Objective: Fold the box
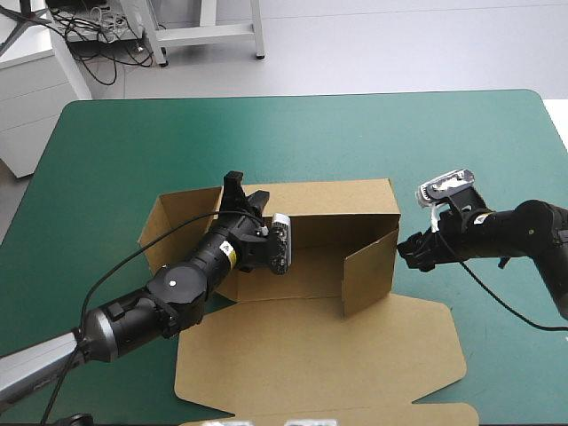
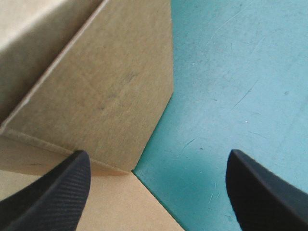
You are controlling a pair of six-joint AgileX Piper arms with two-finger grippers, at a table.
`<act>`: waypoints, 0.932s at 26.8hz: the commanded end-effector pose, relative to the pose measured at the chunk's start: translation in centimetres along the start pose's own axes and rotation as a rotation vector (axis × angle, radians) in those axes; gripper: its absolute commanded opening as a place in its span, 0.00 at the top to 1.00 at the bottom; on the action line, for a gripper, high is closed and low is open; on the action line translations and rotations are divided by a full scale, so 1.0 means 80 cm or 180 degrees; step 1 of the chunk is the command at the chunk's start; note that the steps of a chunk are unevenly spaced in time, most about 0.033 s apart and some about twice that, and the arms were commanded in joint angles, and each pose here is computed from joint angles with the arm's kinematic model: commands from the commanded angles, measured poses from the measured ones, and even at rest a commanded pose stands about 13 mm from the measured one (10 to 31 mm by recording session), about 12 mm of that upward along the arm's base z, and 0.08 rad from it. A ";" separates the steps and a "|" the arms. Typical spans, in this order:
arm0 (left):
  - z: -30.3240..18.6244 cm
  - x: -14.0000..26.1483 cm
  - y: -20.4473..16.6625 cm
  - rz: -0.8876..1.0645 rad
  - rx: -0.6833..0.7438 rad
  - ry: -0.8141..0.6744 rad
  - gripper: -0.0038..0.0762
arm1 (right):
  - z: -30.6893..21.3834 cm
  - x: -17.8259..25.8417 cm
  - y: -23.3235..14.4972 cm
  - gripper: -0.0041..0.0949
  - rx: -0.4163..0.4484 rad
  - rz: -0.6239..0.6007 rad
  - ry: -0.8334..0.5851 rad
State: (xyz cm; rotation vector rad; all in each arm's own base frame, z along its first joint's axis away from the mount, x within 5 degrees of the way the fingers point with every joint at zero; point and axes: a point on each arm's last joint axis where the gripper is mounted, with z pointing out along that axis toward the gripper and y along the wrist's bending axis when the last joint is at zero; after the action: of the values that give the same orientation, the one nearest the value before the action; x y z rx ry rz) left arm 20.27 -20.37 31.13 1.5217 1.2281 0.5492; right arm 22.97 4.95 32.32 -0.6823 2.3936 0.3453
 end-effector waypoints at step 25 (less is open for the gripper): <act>-0.004 -0.004 0.015 0.0059 -0.0159 0.0026 0.96 | -0.018 -0.015 0.033 0.26 -0.0810 -0.0197 -0.0435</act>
State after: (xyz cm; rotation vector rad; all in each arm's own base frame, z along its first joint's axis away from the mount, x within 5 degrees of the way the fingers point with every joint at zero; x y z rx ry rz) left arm 20.73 -20.25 30.55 1.5330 1.2525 0.6133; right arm 21.55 6.67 32.55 -0.8408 2.3573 0.6346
